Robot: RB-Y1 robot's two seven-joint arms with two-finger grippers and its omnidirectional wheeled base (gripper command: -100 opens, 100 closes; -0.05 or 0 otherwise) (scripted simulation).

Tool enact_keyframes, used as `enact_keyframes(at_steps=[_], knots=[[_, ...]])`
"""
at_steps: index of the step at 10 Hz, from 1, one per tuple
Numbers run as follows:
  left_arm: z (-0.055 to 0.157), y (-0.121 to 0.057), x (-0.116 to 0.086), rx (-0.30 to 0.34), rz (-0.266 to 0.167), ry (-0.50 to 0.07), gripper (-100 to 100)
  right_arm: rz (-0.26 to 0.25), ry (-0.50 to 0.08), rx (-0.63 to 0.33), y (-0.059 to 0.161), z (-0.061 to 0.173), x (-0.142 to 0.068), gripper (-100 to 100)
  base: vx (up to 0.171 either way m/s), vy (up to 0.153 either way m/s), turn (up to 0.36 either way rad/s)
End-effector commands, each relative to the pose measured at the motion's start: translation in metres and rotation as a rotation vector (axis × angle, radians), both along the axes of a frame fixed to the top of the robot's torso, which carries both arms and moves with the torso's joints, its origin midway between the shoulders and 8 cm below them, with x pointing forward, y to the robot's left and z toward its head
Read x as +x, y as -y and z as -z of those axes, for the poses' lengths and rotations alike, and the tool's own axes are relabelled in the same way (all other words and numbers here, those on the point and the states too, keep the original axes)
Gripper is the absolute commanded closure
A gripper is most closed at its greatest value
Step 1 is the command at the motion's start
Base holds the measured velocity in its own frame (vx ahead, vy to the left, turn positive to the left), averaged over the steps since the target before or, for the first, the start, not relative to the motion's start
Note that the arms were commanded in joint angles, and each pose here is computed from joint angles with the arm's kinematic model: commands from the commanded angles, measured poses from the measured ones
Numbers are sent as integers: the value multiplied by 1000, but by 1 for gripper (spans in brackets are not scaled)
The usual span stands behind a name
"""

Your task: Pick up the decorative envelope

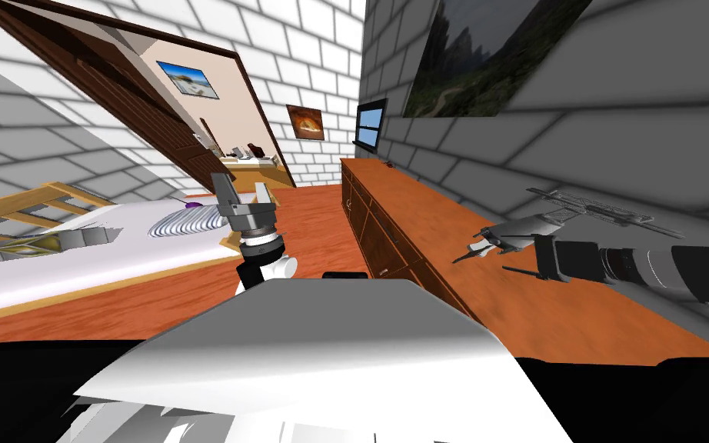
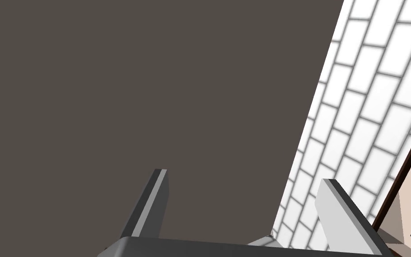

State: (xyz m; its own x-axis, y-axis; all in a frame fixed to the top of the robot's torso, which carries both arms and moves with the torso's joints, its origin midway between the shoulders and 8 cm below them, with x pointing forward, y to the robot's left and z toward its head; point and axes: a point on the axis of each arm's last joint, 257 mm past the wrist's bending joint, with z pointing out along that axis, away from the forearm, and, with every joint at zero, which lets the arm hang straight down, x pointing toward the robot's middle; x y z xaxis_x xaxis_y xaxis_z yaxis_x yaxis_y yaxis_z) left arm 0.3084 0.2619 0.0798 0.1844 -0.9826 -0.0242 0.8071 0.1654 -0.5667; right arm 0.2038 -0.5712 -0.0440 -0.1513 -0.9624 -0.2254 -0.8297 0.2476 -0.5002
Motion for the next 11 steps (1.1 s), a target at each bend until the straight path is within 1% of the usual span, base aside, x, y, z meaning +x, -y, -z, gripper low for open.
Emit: enact_keyframes(at_steps=[1,2,4,5,7,8,10,11], knots=[[0,0,0,0,0,0,0,-76,-71,-58,4,5,0,-100,-11,-48,207],[0,0,0,0,0,0,0,-84,-71,-68,3,2,3,-100,-9,-44,100],[0,0,0,0,0,0,0,-182,-162,-134,7,10,4,-100,-12,-48,154],[0,0,0,0,0,0,0,-182,-167,-137,8,10,3,-100,-10,-43,87],[0,0,0,0,0,0,0,-268,-249,-186,10,19,3,-100,-17,-38,135],[0,0,0,0,0,0,0,-265,-261,-184,11,21,-1,-100,-14,-34,74],[0,0,0,0,0,0,0,-334,-338,-214,14,32,-4,-100,-17,-29,120],[0,0,0,0,0,0,0,-330,-354,-210,15,35,-9,-100,-8,-29,48]])
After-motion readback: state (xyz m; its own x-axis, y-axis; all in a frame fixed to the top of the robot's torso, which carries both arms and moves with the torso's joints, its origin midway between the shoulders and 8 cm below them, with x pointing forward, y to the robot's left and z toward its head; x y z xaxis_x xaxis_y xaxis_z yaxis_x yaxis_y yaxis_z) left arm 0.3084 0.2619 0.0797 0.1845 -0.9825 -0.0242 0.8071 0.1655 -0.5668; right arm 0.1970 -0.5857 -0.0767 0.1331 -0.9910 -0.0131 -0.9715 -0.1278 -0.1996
